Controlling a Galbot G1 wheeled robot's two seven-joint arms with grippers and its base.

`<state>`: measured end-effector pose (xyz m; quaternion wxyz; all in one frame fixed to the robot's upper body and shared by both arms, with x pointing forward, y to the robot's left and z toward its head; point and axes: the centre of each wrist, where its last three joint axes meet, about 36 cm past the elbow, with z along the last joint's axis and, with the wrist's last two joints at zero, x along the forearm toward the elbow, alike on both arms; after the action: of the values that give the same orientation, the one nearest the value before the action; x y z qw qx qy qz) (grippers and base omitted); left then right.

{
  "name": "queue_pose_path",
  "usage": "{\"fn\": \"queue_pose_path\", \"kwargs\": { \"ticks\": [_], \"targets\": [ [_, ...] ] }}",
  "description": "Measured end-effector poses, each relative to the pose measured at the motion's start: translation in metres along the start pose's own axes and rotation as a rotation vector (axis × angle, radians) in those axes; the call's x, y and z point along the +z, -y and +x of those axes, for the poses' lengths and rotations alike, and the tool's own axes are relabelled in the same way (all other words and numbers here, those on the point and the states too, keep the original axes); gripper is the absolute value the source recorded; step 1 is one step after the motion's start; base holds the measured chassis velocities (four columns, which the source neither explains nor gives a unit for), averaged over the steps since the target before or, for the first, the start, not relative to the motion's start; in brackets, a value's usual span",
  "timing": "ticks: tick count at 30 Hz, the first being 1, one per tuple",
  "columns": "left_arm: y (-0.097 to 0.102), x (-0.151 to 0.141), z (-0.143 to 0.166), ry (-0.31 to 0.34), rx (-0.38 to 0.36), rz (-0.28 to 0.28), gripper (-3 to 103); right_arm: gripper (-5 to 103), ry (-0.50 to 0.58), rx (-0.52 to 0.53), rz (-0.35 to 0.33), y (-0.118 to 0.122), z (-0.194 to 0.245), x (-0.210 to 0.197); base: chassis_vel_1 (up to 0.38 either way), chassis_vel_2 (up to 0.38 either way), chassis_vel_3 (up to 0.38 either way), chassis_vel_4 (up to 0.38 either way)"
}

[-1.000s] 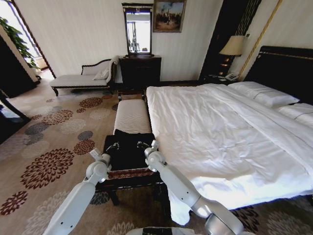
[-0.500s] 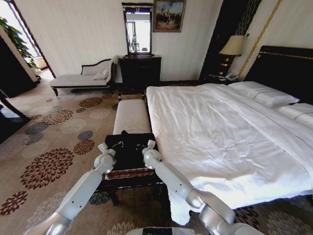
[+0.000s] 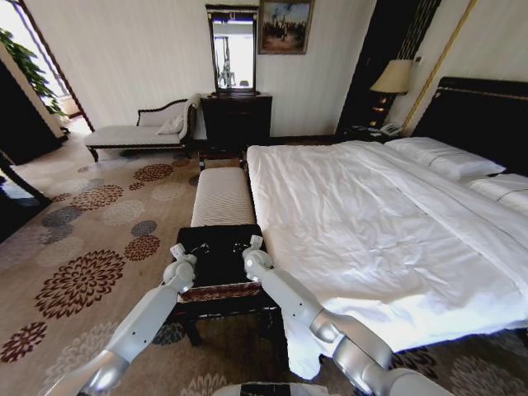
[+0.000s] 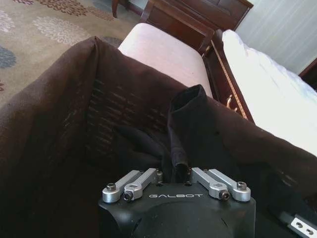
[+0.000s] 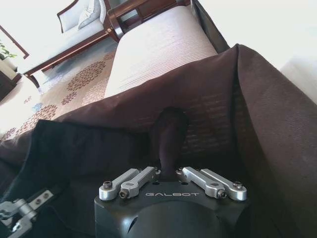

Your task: Fold the clothes on the bed and place them into the basket.

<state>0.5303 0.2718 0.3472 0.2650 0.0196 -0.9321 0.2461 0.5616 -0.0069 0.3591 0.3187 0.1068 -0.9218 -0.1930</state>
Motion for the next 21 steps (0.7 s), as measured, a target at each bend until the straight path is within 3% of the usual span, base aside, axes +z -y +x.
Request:
{"fn": "queue_pose_path", "kwargs": {
  "ticks": [2, 3, 6, 9, 10, 14, 15, 16, 18, 19, 20, 21],
  "targets": [
    [0.000, 0.001, 0.000, -0.009, -0.002, -0.008, 16, 9, 0.003, -0.003, 0.007, 0.001, 0.000, 0.002, 0.000, 0.000, 0.000, 0.000],
    [0.001, 0.001, 0.000, -0.014, -0.003, -0.013, 16, 14, 0.004, -0.006, 0.009, 0.001, 0.000, 0.002, 0.000, 0.000, 0.000, 0.000],
    [0.000, 0.006, 0.002, -0.052, -0.012, -0.040, 33, 30, 0.023, -0.031, -0.012, 0.004, 0.000, 0.006, 0.000, 0.000, 0.000, 0.000],
    [-0.002, 0.008, 0.002, -0.063, -0.018, -0.049, 38, 36, 0.024, -0.036, -0.015, 0.005, 0.001, 0.007, 0.000, 0.000, 0.000, 0.000],
    [-0.005, 0.009, 0.003, -0.065, -0.027, -0.057, 49, 41, 0.023, -0.040, -0.015, 0.007, 0.001, 0.009, 0.000, 0.000, 0.000, 0.000],
    [-0.007, 0.009, 0.005, -0.063, -0.034, -0.059, 55, 52, 0.020, -0.042, -0.016, 0.007, 0.003, 0.010, 0.000, 0.000, 0.000, 0.000],
    [-0.007, 0.005, 0.010, -0.051, -0.032, -0.068, 71, 68, 0.015, -0.040, -0.012, 0.009, 0.006, 0.014, 0.000, 0.000, 0.000, 0.000],
    [-0.007, 0.004, 0.011, -0.048, -0.032, -0.073, 77, 74, 0.014, -0.040, -0.011, 0.009, 0.007, 0.014, 0.000, 0.000, 0.000, 0.000],
    [-0.007, 0.004, 0.012, -0.045, -0.033, -0.079, 81, 74, 0.015, -0.040, -0.010, 0.009, 0.009, 0.014, 0.000, 0.000, 0.000, 0.000],
    [-0.008, 0.003, 0.014, -0.041, -0.034, -0.086, 81, 79, 0.016, -0.041, -0.009, 0.009, 0.010, 0.014, 0.000, 0.000, 0.000, 0.000],
    [-0.008, 0.002, 0.017, -0.033, -0.031, -0.093, 92, 85, 0.018, -0.044, -0.006, 0.009, 0.014, 0.012, 0.000, 0.000, 0.000, 0.000],
    [-0.009, 0.002, 0.020, -0.028, -0.029, -0.097, 92, 90, 0.021, -0.051, -0.005, 0.008, 0.017, 0.010, 0.000, 0.000, 0.000, 0.000]
  ]
}}
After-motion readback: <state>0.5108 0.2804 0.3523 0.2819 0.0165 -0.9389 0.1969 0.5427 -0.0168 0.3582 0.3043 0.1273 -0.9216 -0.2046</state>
